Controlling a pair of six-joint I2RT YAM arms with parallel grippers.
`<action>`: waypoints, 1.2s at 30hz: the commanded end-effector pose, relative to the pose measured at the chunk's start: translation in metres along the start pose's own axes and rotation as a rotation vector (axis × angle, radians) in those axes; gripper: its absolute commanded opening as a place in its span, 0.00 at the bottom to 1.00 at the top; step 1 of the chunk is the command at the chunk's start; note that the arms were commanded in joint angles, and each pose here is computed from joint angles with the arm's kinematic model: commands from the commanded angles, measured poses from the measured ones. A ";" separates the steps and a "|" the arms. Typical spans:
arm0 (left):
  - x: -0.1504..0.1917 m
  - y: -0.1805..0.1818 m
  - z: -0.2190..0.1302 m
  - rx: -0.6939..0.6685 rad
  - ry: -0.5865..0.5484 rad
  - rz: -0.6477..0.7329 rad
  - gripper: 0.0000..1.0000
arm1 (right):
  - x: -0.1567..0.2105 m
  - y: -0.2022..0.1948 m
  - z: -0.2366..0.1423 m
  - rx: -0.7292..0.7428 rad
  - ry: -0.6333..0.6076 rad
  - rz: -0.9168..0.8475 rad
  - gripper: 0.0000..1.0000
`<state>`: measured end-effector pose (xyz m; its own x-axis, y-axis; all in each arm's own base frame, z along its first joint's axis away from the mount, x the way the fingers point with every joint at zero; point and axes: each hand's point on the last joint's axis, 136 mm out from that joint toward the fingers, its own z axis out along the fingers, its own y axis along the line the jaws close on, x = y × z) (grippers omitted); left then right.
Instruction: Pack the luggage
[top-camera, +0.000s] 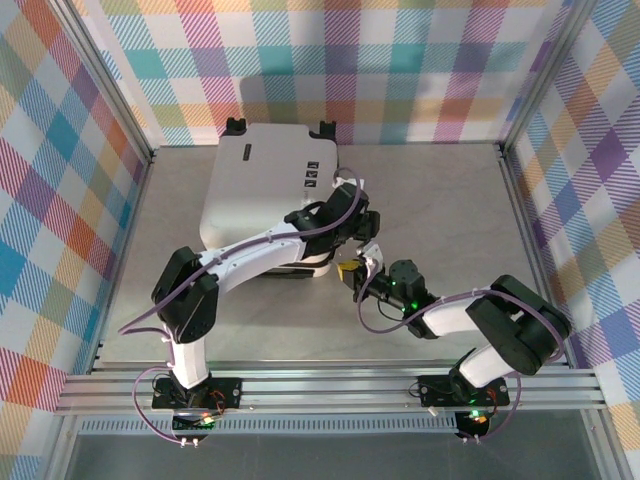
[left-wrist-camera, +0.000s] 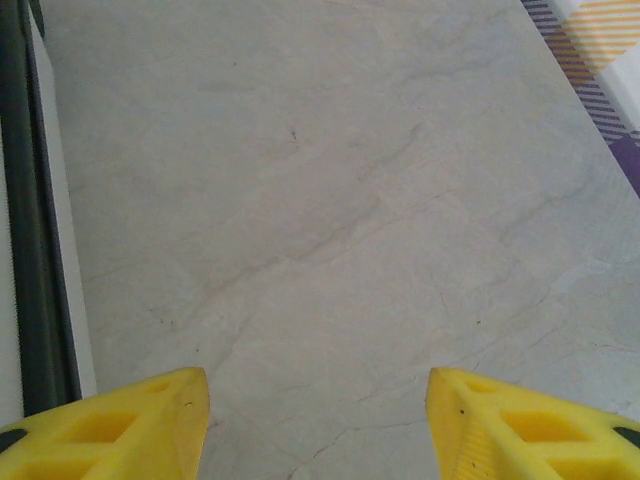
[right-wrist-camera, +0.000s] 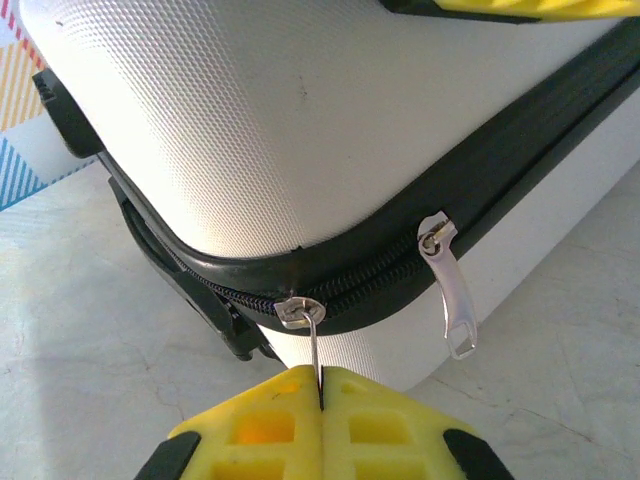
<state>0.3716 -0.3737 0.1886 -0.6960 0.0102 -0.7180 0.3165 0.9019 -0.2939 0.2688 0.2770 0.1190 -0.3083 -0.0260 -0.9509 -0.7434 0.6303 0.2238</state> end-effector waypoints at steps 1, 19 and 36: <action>0.048 0.080 -0.009 -0.264 0.163 0.060 0.59 | -0.017 -0.032 -0.002 0.162 -0.068 0.007 0.00; 0.060 0.098 -0.022 -0.297 0.168 0.030 0.59 | -0.023 -0.096 0.009 0.509 -0.133 0.180 0.00; 0.034 0.091 -0.042 -0.273 0.102 0.044 0.59 | -0.022 -0.100 0.018 0.489 -0.142 0.227 0.00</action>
<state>0.3627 -0.3412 0.2097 -0.6710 -0.0678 -0.7383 0.2648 0.9082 -0.3240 0.3304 0.2754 0.1151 -0.3752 0.1711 -0.9110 -0.4882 0.7990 0.3511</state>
